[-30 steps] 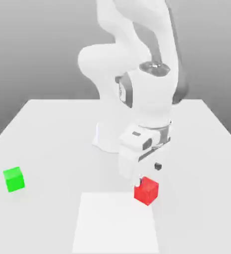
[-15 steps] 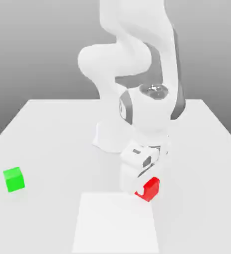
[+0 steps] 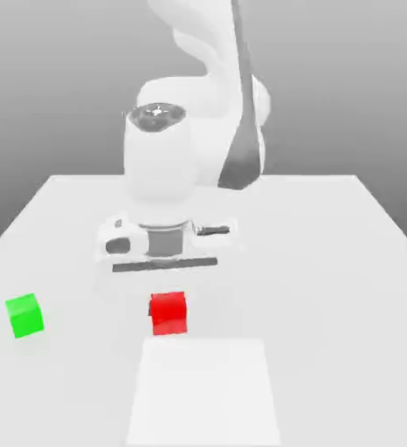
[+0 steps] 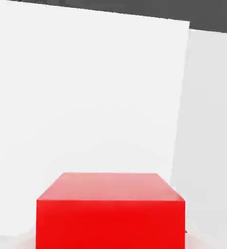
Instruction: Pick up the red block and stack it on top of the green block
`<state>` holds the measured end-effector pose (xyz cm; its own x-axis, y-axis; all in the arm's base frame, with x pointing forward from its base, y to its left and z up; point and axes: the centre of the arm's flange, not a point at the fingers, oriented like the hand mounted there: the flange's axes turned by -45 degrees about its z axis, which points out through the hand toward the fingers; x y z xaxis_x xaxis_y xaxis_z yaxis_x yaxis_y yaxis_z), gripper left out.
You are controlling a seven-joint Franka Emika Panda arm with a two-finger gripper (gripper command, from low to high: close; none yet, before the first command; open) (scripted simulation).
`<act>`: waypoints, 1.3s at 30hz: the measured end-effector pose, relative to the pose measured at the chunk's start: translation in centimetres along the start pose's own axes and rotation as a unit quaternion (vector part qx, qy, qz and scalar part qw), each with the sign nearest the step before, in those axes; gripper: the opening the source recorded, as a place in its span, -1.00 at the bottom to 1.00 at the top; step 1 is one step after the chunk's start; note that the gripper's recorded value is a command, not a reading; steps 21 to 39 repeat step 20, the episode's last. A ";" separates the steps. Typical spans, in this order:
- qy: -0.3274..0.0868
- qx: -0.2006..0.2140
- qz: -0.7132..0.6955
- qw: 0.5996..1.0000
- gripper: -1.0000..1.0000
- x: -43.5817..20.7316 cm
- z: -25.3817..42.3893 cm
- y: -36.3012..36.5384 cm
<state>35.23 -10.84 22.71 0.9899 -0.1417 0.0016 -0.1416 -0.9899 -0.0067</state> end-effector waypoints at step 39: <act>0.001 -0.003 0.503 0.864 1.00 -7.0 4.3 22.2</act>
